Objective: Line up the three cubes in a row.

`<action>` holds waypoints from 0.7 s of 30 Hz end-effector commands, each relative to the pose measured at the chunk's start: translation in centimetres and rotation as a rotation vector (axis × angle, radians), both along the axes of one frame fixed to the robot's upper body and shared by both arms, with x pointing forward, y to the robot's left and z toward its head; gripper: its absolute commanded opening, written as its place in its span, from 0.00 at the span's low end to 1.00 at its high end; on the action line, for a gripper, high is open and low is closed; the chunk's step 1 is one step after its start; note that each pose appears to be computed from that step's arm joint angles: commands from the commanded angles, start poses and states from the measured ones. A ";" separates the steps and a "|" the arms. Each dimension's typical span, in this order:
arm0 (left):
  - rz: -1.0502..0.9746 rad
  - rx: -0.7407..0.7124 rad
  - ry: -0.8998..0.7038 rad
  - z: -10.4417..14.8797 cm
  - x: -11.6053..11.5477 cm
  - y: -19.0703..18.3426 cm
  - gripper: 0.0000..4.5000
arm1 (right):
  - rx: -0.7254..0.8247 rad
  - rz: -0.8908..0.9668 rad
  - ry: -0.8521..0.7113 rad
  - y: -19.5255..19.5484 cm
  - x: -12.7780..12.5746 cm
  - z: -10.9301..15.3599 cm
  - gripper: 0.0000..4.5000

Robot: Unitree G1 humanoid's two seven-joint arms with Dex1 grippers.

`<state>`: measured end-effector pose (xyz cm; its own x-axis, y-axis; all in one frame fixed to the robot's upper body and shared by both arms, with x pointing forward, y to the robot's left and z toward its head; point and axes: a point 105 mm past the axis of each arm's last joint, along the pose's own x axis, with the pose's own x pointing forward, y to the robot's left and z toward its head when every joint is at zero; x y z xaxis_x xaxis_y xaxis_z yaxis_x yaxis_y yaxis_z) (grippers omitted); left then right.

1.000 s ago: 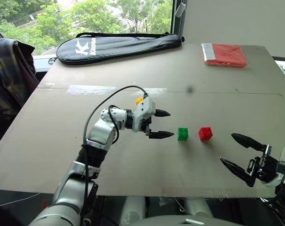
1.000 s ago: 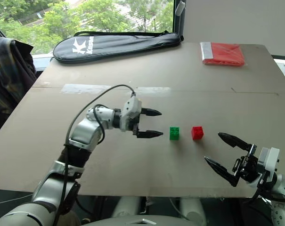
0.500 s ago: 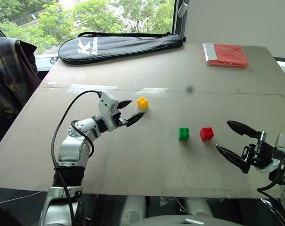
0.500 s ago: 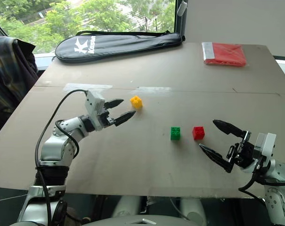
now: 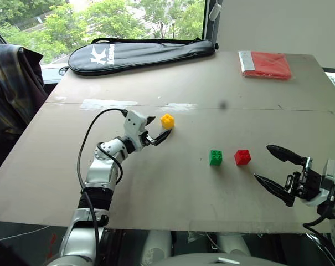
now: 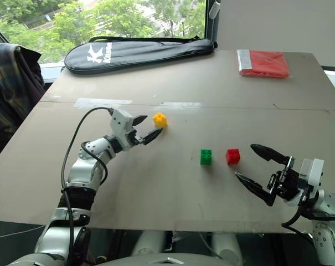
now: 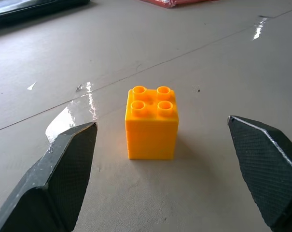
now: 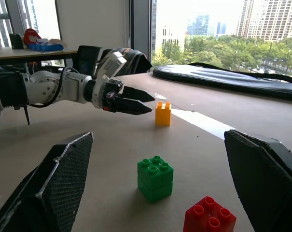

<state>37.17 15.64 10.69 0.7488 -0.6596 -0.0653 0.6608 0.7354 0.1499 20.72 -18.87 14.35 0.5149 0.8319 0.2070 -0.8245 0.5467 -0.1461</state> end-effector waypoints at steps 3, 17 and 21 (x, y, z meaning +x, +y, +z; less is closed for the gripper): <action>-0.044 0.009 -0.045 0.9 1.1 -0.9 0.98 | -0.003 -0.011 -0.045 -0.1 -0.3 1.0 1.00; -0.090 -0.022 -0.055 1.0 2.5 -2.6 0.33 | 0.001 -0.055 -0.073 -0.2 0.0 1.6 1.00; -0.102 -0.015 -0.053 1.0 2.2 -2.3 0.29 | 0.004 -0.064 -0.071 -0.2 0.0 1.6 1.00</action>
